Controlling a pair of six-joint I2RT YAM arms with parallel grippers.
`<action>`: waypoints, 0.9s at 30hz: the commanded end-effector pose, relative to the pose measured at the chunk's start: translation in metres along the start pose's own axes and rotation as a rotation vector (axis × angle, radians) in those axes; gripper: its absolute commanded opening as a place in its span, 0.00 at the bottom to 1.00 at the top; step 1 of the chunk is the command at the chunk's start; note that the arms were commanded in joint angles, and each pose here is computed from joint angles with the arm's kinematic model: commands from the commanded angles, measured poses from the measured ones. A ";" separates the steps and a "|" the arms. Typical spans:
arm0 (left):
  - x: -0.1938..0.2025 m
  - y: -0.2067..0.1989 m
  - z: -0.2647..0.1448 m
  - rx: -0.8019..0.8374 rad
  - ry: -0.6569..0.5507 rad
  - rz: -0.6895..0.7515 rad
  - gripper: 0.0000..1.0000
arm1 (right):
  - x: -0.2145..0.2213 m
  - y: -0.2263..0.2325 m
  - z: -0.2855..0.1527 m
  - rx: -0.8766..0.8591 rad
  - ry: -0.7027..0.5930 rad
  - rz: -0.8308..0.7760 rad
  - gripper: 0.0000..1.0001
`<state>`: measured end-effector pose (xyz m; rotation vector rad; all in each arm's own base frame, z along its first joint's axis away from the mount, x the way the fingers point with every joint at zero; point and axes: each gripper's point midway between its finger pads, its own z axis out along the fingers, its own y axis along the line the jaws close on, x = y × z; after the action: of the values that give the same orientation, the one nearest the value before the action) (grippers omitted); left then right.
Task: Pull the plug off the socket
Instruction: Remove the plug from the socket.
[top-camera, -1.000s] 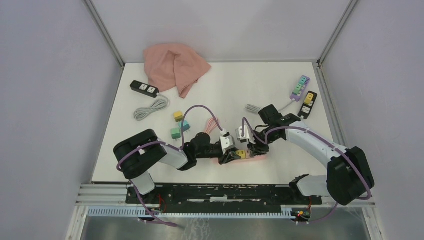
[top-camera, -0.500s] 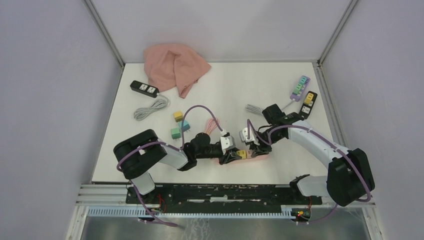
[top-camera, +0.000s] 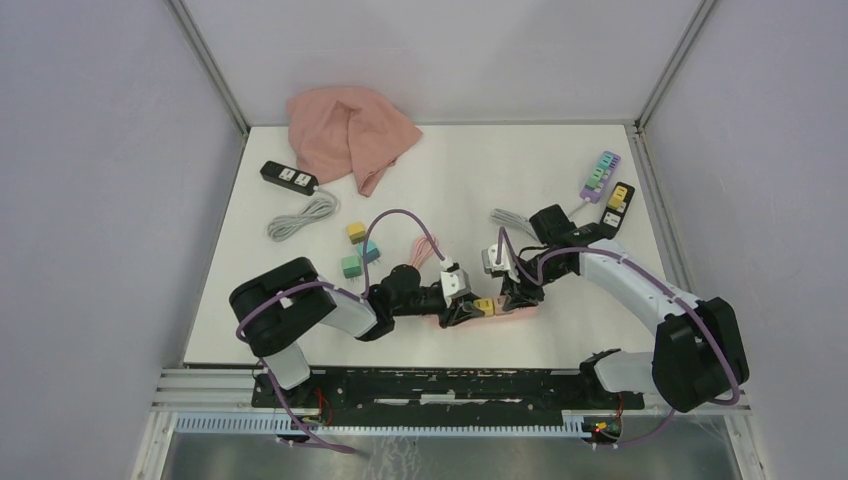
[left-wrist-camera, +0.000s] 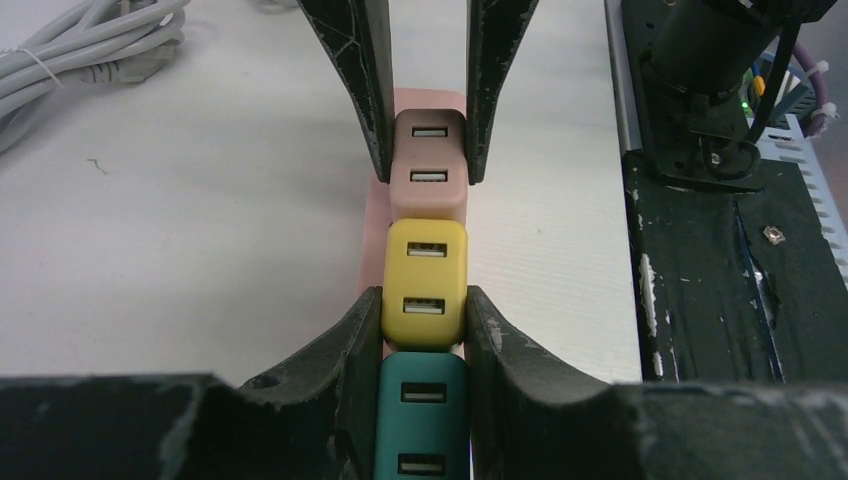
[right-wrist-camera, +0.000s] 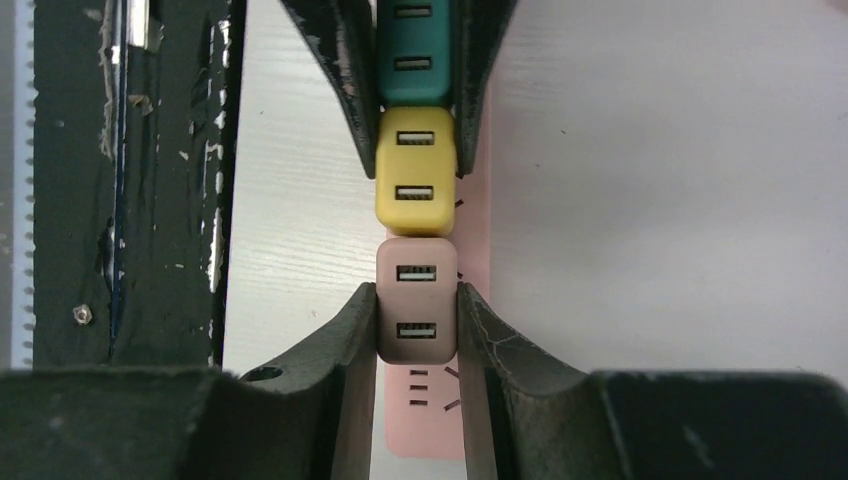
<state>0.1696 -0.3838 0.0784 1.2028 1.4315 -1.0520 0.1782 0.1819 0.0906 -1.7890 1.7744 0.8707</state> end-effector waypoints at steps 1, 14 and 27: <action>0.037 0.005 -0.003 -0.032 0.110 -0.046 0.03 | -0.040 0.047 0.000 -0.203 -0.173 -0.159 0.00; 0.046 0.004 -0.007 -0.044 0.118 -0.072 0.03 | -0.034 0.003 -0.018 0.002 -0.142 -0.063 0.00; 0.048 0.004 -0.003 -0.042 0.113 -0.099 0.03 | -0.078 0.001 0.000 -0.051 -0.263 0.006 0.00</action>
<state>0.1652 -0.3861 0.0734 1.1983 1.4263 -1.1001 0.1728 0.1881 0.0880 -1.8065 1.7884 0.8947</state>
